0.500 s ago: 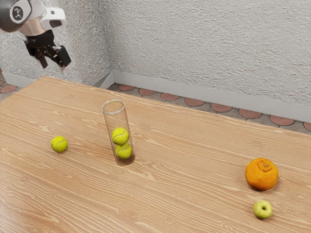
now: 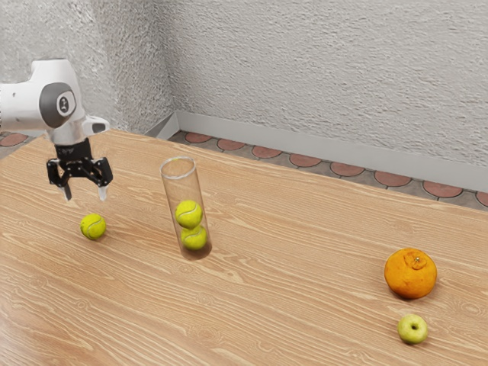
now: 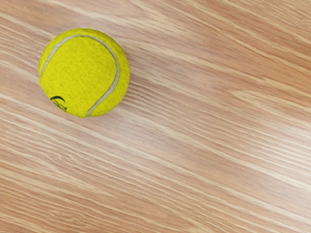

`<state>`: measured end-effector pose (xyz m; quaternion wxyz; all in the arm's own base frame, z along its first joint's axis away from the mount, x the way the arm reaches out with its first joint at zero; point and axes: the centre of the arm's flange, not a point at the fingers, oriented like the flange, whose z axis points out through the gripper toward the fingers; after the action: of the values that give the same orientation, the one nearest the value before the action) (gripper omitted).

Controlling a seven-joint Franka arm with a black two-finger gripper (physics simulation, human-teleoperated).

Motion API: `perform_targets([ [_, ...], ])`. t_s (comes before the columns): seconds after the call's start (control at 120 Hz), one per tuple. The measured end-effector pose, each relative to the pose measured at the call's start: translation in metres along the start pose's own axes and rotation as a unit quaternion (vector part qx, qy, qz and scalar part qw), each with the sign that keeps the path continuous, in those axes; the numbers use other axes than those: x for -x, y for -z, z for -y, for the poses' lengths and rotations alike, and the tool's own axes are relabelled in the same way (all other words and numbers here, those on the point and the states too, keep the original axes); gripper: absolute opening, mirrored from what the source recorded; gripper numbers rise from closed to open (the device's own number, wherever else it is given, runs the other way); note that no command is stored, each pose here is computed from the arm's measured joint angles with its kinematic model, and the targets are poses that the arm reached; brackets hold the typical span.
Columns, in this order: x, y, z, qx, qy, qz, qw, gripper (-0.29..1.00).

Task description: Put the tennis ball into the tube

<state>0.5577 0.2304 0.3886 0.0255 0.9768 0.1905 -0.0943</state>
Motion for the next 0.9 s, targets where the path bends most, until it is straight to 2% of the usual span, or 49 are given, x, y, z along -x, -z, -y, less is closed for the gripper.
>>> perform_targets([
  [0.117,-0.014,-0.042,0.017,0.011,0.021,0.013,1.0,0.7],
  [0.375,-0.038,-0.09,0.04,0.011,0.023,0.003,1.0,0.7],
  [0.575,-0.057,-0.09,0.045,0.003,0.004,-0.022,1.0,0.7],
  [0.9,-0.069,-0.106,0.052,0.003,-0.015,-0.024,1.0,0.7],
])
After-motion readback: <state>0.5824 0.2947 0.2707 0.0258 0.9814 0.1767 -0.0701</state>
